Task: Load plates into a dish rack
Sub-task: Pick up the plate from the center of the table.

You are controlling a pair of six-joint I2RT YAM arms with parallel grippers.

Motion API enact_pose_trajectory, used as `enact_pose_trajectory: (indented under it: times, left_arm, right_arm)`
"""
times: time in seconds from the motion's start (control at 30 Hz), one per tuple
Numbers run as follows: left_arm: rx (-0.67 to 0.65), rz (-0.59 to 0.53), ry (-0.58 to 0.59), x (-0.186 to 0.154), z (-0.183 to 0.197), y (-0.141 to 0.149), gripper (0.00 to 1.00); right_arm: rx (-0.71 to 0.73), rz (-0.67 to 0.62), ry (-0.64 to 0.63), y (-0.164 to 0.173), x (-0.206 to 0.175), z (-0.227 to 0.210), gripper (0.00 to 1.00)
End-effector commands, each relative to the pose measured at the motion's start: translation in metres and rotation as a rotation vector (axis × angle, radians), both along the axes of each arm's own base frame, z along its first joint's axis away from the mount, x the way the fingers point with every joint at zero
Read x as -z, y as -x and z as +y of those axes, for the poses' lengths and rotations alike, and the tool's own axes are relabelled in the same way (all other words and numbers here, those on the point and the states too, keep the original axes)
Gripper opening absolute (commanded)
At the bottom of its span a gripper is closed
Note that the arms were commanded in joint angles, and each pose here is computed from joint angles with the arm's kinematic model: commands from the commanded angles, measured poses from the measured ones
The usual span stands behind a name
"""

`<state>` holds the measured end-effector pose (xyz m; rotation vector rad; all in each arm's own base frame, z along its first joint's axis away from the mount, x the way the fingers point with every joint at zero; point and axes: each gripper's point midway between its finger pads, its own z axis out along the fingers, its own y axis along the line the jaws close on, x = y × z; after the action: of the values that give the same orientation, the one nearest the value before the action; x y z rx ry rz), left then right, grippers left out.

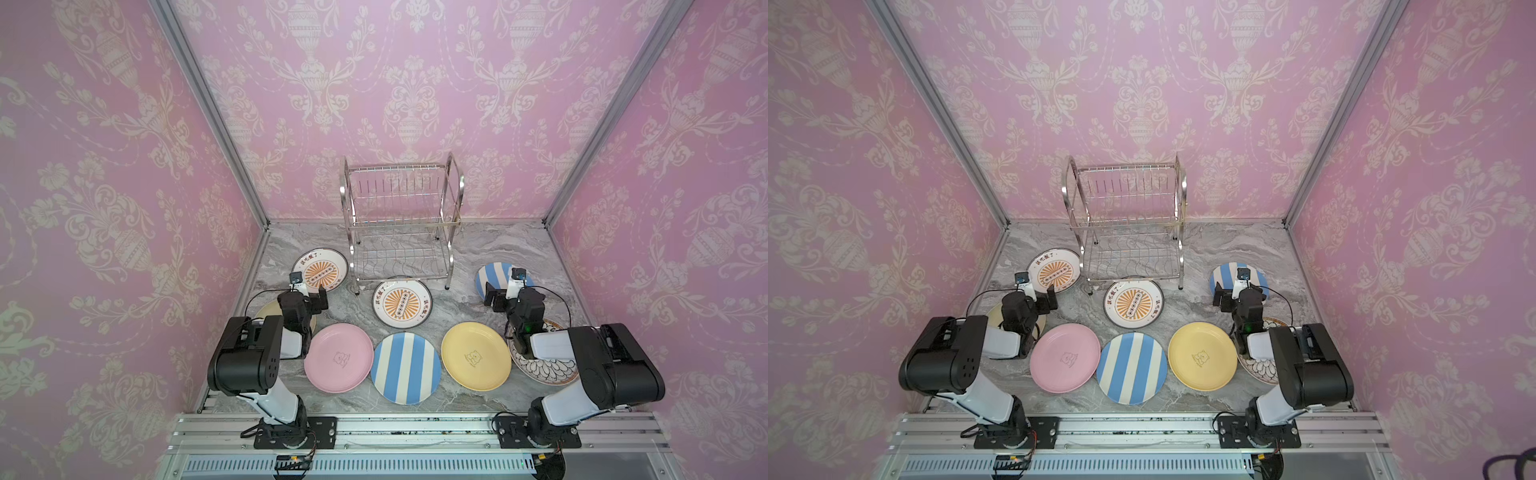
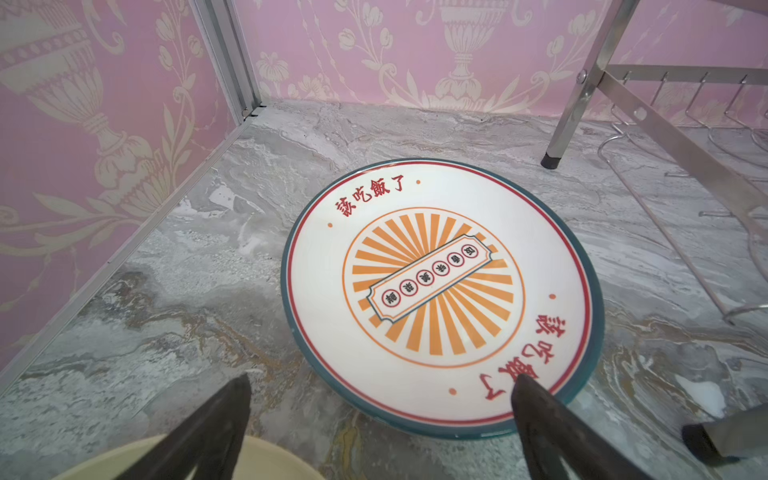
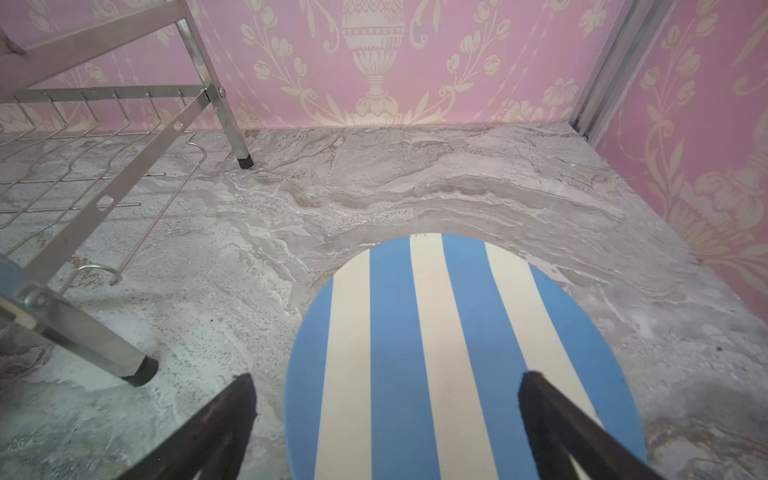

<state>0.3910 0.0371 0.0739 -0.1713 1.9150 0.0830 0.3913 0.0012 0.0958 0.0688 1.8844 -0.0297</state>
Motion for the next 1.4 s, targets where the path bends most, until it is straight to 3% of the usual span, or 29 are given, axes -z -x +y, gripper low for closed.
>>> enact_pose_trajectory:
  times: [0.0,1.17,1.37]
  left_arm:
    - [0.028,-0.007,-0.017,-0.003,-0.004,-0.004,0.99]
    - [0.043,-0.001,-0.016,-0.002,-0.007,-0.004,0.99]
    - [0.011,0.019,-0.018,-0.012,-0.001,-0.007,0.99]
  right_arm:
    - [-0.004,-0.004,0.012,-0.002,-0.001,-0.001,1.00]
    - [-0.018,0.002,-0.005,-0.004,-0.001,-0.001,1.00]
    - [-0.036,0.070,0.000,-0.008,-0.021,0.002,0.93]
